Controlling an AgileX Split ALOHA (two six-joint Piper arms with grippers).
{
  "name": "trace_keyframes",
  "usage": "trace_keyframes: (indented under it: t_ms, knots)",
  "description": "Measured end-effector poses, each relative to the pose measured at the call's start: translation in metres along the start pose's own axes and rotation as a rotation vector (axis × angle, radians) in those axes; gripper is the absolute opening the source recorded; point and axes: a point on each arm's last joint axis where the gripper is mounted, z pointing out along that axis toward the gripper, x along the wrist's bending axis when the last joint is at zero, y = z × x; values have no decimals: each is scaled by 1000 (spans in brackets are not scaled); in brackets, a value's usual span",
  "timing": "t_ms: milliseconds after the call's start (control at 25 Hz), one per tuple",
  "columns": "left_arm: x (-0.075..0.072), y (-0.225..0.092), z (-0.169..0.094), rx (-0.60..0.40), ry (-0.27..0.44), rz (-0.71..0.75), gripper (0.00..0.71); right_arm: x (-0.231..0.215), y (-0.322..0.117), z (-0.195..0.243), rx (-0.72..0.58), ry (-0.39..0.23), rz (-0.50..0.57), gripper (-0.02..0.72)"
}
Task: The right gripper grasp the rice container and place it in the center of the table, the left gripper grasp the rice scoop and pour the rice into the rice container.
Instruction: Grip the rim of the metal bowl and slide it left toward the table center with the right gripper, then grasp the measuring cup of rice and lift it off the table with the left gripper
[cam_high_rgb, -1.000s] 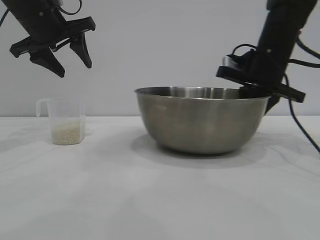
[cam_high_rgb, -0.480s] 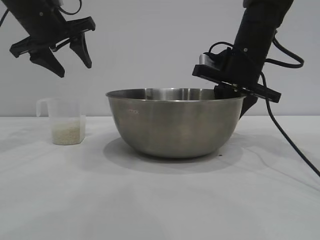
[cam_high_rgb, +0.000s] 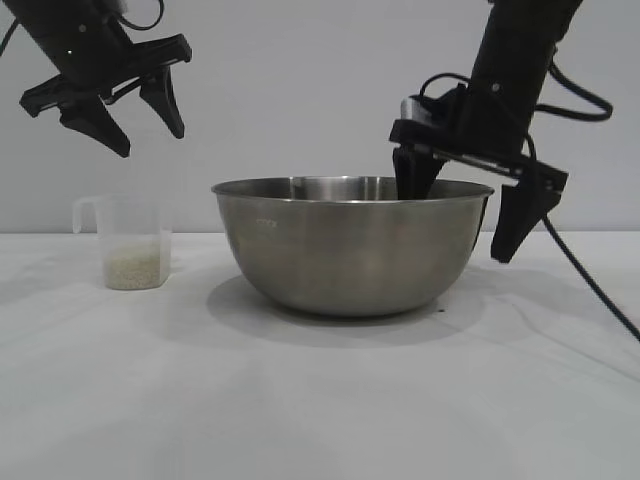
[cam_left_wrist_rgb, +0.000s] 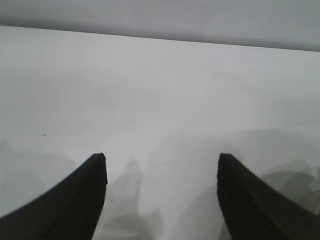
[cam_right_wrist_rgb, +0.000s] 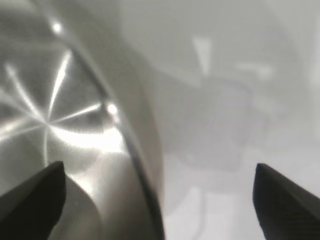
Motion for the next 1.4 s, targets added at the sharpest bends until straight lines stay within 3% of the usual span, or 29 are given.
trace_keyframes:
  t_ms: [120,280,400,480,680,960,1400]
  knots:
    - [0,0,0,0,0,0,459,5,-2,-24,-47,-11,-8,595]
    - [0,0,0,0,0,0,459,4,-9,-55,-97,-106,-6,595]
    - [0,0,0,0,0,0,459,-8,-13,-74,-130,-145,32,595]
    - [0,0,0,0,0,0,459,-18,-18,-87,-154,-154,67,547]
    - [0,0,0,0,0,0,459,-43,-36,-121,-216,-188,144,549]
    - [0,0,0,1,0,0,459,-53,-98,-148,-203,-207,230,549]
    - [0,0,0,2,-1,0,459,-8,-219,-172,-248,-217,232,549]
